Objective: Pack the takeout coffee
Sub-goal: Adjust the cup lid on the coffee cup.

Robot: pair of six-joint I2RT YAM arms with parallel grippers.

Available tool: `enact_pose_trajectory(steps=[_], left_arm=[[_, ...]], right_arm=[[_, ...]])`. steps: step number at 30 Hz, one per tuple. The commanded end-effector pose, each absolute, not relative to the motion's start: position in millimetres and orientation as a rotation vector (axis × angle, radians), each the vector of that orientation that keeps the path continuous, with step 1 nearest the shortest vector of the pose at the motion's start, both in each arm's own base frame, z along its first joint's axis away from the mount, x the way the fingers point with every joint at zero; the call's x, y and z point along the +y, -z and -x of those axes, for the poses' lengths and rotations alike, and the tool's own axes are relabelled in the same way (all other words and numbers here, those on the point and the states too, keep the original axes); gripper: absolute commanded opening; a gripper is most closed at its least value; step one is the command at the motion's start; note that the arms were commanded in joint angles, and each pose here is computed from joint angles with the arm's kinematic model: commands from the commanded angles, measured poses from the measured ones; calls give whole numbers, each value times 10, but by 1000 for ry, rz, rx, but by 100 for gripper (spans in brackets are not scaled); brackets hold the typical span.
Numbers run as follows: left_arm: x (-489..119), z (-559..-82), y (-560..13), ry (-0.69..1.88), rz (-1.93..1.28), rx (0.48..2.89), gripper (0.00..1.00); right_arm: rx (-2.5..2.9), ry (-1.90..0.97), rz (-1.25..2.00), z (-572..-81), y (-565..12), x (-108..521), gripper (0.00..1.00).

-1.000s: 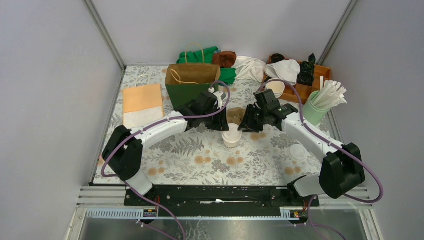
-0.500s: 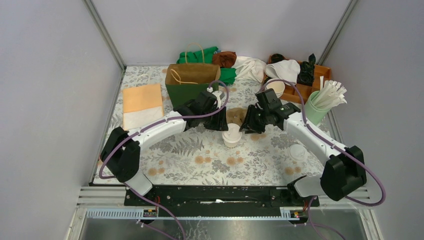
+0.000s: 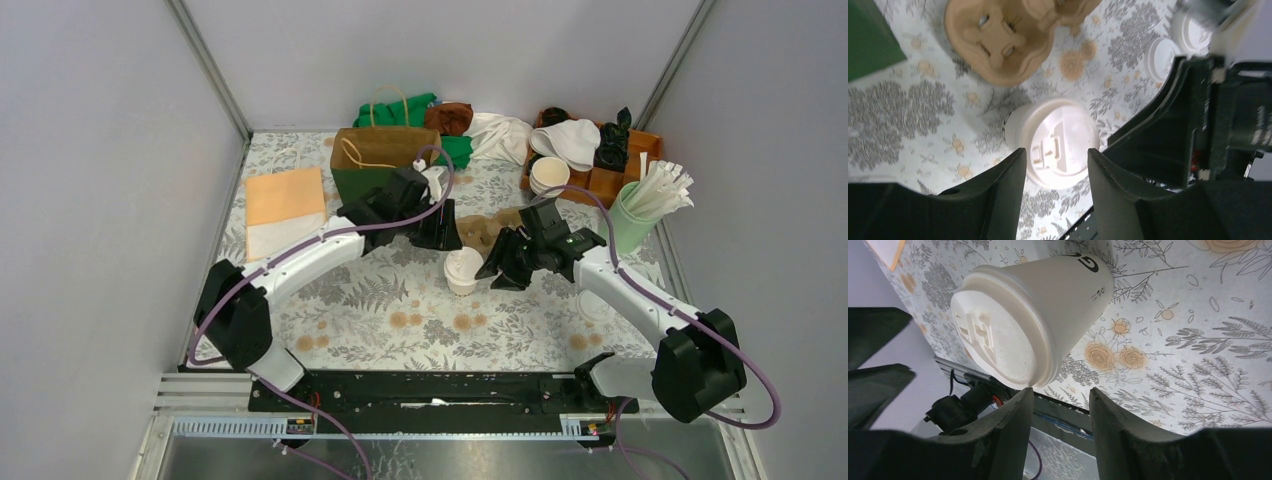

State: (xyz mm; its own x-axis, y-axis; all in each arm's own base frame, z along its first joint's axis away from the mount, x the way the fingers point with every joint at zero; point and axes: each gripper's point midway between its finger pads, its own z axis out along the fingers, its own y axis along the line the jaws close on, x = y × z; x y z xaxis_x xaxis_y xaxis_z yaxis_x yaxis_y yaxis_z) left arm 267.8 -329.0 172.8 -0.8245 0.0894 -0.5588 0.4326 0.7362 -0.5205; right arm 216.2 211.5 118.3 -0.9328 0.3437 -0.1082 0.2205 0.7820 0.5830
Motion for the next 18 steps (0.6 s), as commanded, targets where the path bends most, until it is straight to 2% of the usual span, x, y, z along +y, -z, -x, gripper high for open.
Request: enact_pose_trajectory(steps=[1, 5, 12, 18], left_arm=[[-3506, -2895, -1969, 944, -517, 2317, 53], [-3583, -3030, -1958, 913, -580, 2296, 52], [-3612, -3134, -1861, 938, -612, 2301, 52], [-3615, -3125, -1802, 956, -622, 2311, 51]], right_arm=[[2712, -1023, -509, -2172, -1331, 2280, 49], [2695, -1074, -611, -2190, -1391, 2330, 48], [2638, -1113, -766, -2164, -1434, 2302, 51], [2605, -1175, -847, -2198, -1361, 2359, 48]])
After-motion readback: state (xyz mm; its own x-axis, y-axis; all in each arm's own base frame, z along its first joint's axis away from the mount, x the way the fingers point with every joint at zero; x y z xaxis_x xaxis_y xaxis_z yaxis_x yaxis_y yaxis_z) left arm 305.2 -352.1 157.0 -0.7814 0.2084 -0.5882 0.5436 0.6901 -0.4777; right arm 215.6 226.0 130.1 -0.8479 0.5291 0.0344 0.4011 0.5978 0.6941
